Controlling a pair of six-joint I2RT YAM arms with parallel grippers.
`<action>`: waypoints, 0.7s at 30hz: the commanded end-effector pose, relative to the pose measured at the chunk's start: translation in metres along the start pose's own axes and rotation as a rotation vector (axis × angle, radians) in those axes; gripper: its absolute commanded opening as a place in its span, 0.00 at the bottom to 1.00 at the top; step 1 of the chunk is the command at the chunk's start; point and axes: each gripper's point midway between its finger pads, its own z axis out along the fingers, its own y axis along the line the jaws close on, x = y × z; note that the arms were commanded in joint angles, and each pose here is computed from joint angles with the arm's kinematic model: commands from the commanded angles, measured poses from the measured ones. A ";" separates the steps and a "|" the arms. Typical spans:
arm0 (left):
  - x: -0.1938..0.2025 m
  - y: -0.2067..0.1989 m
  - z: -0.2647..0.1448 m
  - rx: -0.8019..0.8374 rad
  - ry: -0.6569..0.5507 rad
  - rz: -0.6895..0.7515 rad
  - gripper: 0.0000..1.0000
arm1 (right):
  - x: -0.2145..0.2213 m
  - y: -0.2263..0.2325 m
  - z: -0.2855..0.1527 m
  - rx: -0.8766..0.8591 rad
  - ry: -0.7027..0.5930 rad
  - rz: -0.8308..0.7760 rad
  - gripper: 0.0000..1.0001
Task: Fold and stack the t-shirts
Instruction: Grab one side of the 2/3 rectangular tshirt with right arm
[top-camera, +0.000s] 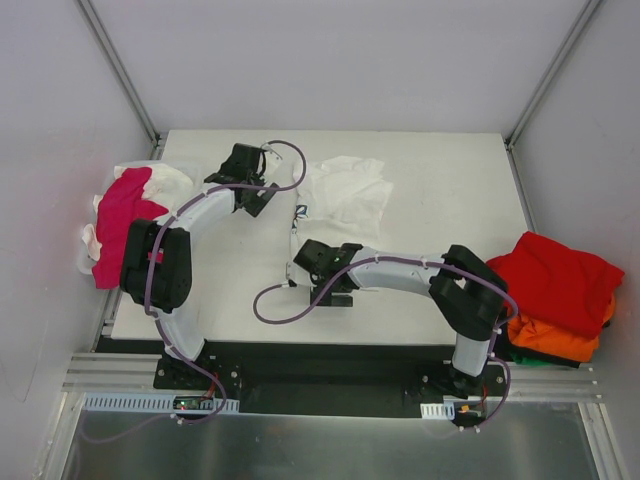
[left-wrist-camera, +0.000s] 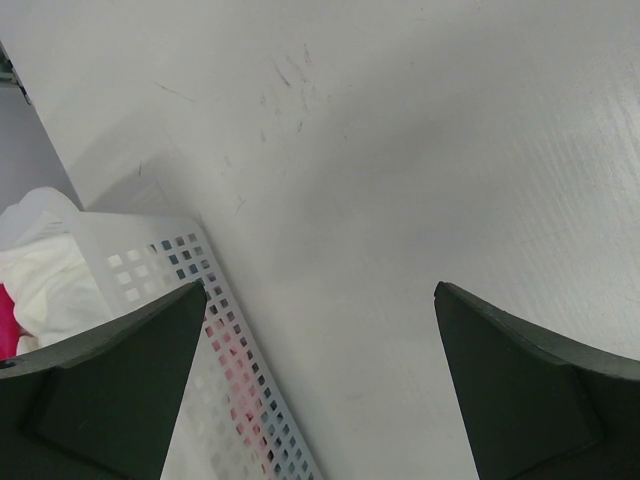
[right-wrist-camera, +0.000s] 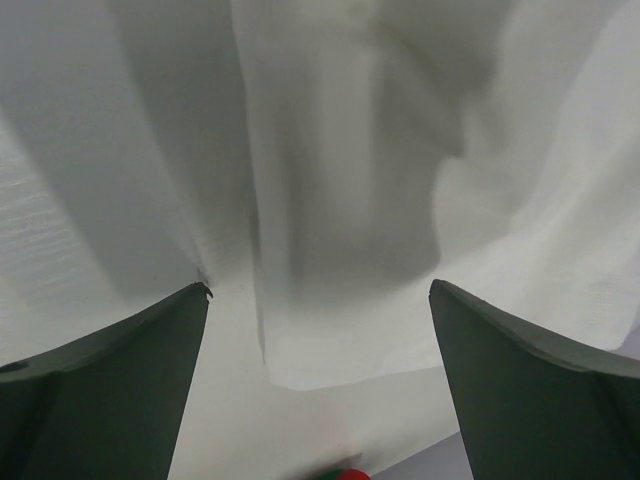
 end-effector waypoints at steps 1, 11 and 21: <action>-0.014 0.006 -0.014 -0.023 -0.045 -0.006 1.00 | 0.004 -0.002 0.001 0.002 -0.018 0.033 0.97; -0.013 0.004 -0.018 -0.034 -0.041 0.010 0.99 | 0.008 -0.024 0.031 -0.021 -0.006 0.049 0.96; -0.008 0.010 -0.027 -0.061 -0.035 0.033 0.99 | 0.001 -0.008 0.045 -0.170 -0.064 0.071 0.86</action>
